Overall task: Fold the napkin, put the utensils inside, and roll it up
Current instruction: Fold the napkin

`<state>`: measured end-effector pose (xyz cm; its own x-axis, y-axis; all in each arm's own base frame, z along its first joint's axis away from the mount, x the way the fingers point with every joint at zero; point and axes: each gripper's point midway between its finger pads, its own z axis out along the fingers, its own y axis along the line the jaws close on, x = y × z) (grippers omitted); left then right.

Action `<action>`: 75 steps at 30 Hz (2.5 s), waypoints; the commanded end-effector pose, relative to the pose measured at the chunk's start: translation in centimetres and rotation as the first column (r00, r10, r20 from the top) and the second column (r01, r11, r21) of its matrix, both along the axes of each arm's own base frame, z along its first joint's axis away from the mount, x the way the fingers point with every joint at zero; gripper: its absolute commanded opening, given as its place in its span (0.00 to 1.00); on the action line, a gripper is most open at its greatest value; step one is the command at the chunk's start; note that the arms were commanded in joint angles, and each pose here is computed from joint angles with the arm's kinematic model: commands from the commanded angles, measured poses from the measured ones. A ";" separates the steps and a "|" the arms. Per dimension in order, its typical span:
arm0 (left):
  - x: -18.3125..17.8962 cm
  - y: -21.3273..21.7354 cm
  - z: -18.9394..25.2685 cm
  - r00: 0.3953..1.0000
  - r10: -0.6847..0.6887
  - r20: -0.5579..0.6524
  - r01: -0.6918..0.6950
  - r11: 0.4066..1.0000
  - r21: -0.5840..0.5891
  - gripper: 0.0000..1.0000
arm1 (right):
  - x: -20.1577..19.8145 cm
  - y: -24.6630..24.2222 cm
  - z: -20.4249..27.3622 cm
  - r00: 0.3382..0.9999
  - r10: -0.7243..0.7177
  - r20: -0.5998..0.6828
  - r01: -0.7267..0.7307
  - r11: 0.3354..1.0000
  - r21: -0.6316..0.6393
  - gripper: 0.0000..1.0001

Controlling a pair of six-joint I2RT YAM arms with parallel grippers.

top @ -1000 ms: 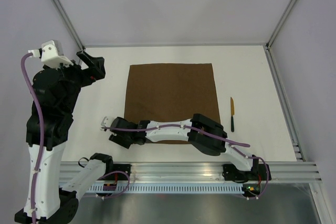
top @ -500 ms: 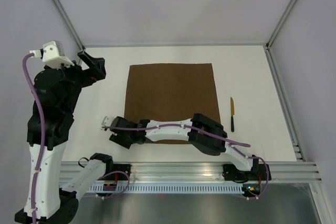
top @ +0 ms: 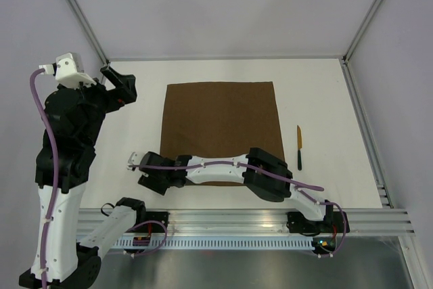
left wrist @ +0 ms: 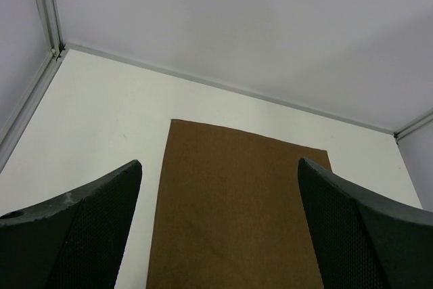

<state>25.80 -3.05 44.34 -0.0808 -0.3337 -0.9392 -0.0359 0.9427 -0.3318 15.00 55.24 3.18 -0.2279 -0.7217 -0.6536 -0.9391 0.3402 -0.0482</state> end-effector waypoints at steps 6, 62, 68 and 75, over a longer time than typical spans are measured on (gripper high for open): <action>0.5 0.3 -0.8 1.000 0.010 -0.014 -0.009 0.999 0.048 1.00 | -1.2 -0.3 0.5 1.000 0.003 -0.014 -0.004 1.000 -0.014 0.62; 1.7 -0.1 -1.6 1.000 0.003 -0.016 -0.003 0.999 0.035 1.00 | 2.7 -1.6 9.4 0.985 0.041 -0.165 -0.010 0.982 0.189 0.00; 2.2 -0.5 -1.7 1.000 -0.011 -0.016 0.012 1.000 0.029 1.00 | 6.5 -4.0 11.2 0.987 -0.022 -0.162 0.056 0.975 0.214 0.01; 2.8 -0.9 -1.7 1.000 -0.028 -0.011 0.028 0.999 0.019 1.00 | 13.9 -9.4 12.1 0.979 -0.154 -0.136 0.182 0.958 0.223 0.00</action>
<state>28.22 -3.68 41.69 -0.1336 -0.3230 -0.9369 -0.0462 0.9464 -0.3197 26.15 47.89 12.05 -0.4188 -0.5596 -0.7152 -0.8797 0.4454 0.1666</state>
